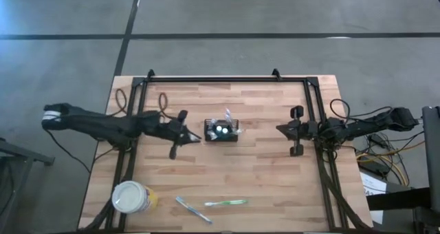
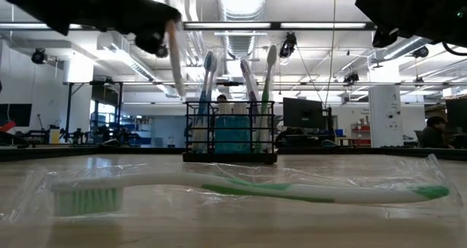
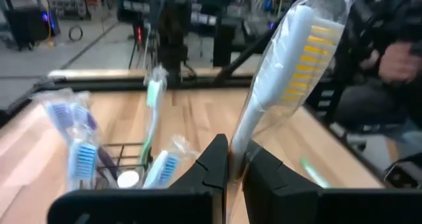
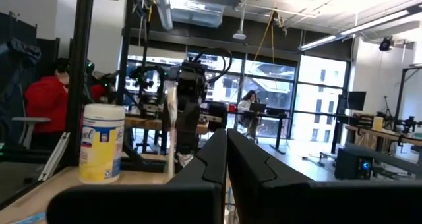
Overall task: Pick & Place toothbrushing station
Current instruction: Put the orange toothbrush into the black wire organizer
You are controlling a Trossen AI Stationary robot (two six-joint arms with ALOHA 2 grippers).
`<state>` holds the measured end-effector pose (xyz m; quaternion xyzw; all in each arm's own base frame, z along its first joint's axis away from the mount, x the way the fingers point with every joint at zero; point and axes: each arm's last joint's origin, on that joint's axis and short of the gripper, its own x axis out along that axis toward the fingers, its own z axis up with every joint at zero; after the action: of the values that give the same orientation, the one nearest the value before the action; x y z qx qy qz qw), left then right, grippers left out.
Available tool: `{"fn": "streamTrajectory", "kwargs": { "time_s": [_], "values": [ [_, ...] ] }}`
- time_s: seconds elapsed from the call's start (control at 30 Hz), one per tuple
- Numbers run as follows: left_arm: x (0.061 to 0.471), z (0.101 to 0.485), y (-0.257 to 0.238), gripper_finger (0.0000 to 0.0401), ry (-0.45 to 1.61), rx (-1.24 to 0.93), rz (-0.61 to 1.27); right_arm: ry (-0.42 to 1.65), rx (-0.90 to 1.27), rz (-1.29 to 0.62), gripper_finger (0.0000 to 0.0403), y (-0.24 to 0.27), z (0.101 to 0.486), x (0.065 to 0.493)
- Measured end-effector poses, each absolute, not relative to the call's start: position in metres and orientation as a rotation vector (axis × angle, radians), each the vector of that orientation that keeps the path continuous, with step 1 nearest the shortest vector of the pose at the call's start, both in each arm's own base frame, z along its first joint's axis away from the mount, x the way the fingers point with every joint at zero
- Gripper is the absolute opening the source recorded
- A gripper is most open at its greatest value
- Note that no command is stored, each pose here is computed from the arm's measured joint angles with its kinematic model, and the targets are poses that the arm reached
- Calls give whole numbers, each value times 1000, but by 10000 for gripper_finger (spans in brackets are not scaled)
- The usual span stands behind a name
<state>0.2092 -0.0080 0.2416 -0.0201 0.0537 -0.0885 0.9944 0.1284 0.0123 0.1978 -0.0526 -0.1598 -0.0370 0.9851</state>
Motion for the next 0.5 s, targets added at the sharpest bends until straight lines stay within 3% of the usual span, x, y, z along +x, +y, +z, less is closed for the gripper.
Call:
{"fn": "streamTrajectory", "kwargs": {
  "time_s": [0.5],
  "values": [
    [248,261,6,23,161,141,114,-320,-109,-75,8,12,198,129]
  ]
}}
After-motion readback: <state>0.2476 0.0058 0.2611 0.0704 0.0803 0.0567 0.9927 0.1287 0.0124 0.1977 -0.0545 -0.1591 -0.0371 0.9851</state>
